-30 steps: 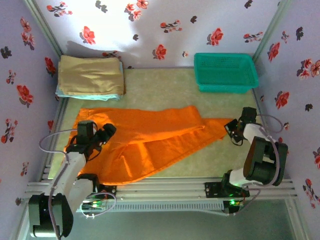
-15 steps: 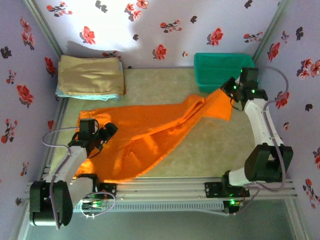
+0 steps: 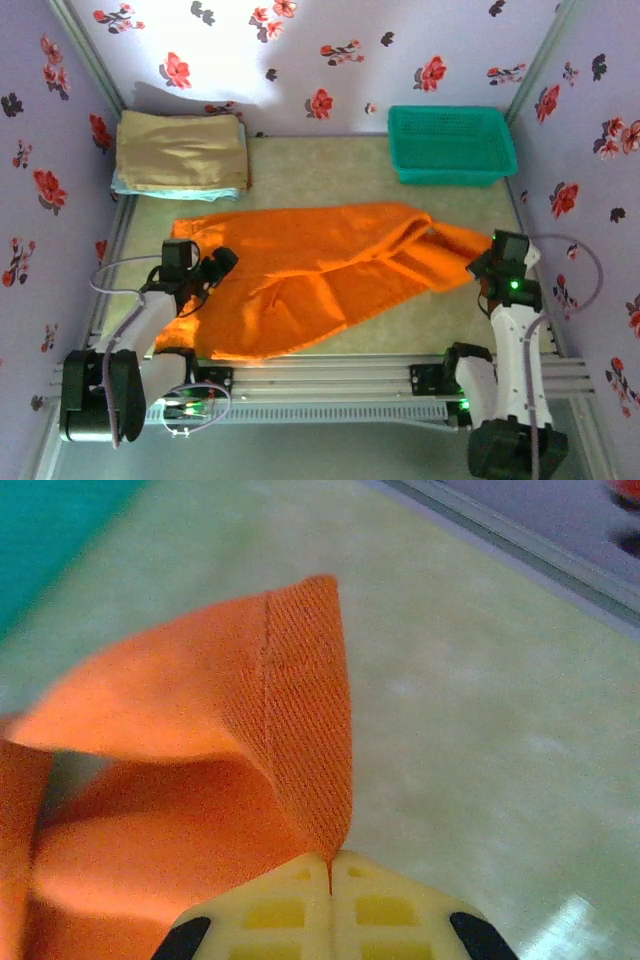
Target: Fold and stack the trousers
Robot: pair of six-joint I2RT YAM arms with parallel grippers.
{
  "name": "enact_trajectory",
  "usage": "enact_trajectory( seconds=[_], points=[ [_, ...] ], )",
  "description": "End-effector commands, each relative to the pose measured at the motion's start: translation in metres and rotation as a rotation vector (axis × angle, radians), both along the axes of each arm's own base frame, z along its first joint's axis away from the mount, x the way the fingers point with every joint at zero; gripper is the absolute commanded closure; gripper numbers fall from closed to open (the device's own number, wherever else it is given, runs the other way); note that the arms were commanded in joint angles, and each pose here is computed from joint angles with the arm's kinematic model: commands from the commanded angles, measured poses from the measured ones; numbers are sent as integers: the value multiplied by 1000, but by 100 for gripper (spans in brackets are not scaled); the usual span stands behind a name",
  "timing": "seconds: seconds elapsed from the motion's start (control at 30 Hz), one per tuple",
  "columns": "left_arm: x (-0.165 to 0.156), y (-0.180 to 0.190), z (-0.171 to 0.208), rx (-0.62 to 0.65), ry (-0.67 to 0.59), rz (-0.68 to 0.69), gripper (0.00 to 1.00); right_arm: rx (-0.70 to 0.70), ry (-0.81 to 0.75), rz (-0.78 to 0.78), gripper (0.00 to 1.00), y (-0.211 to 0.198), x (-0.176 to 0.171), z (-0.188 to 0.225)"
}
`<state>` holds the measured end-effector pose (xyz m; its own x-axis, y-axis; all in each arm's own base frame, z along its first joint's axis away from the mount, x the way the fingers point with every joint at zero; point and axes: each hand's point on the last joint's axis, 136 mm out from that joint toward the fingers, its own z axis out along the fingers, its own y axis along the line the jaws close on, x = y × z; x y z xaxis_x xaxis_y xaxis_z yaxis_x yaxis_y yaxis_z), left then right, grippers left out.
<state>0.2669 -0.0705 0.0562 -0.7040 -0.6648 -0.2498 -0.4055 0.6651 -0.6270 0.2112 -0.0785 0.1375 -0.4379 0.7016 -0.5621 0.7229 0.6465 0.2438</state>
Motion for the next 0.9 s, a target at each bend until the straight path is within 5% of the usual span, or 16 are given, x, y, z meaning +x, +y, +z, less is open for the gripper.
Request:
enact_trajectory(
  seconds=[0.0,0.23,0.27,0.33,0.5,0.63,0.73,0.87],
  points=[
    [4,-5,8,-12,-29,-46,12,8,-12,-140,100,-18,-5,-5],
    [-3,-7,25,-14,-68,-65,12,38,-30,-317,100,-49,-6,-13],
    [-4,-7,26,-13,-71,-67,12,47,-22,-355,91,-54,-11,-19],
    [-5,-7,28,-12,-74,-66,12,79,-13,-376,58,-57,-15,-28],
    [-10,-11,28,-44,-61,-68,12,101,-76,-323,45,-55,-5,-5],
    [-12,-18,23,-72,-43,-62,12,187,-233,-152,54,-16,25,20],
    [-9,-22,14,-97,-31,-37,12,278,-205,-1,59,32,49,-1],
    [3,-10,-11,-51,4,51,11,372,-87,133,87,87,69,-52]
  ],
)
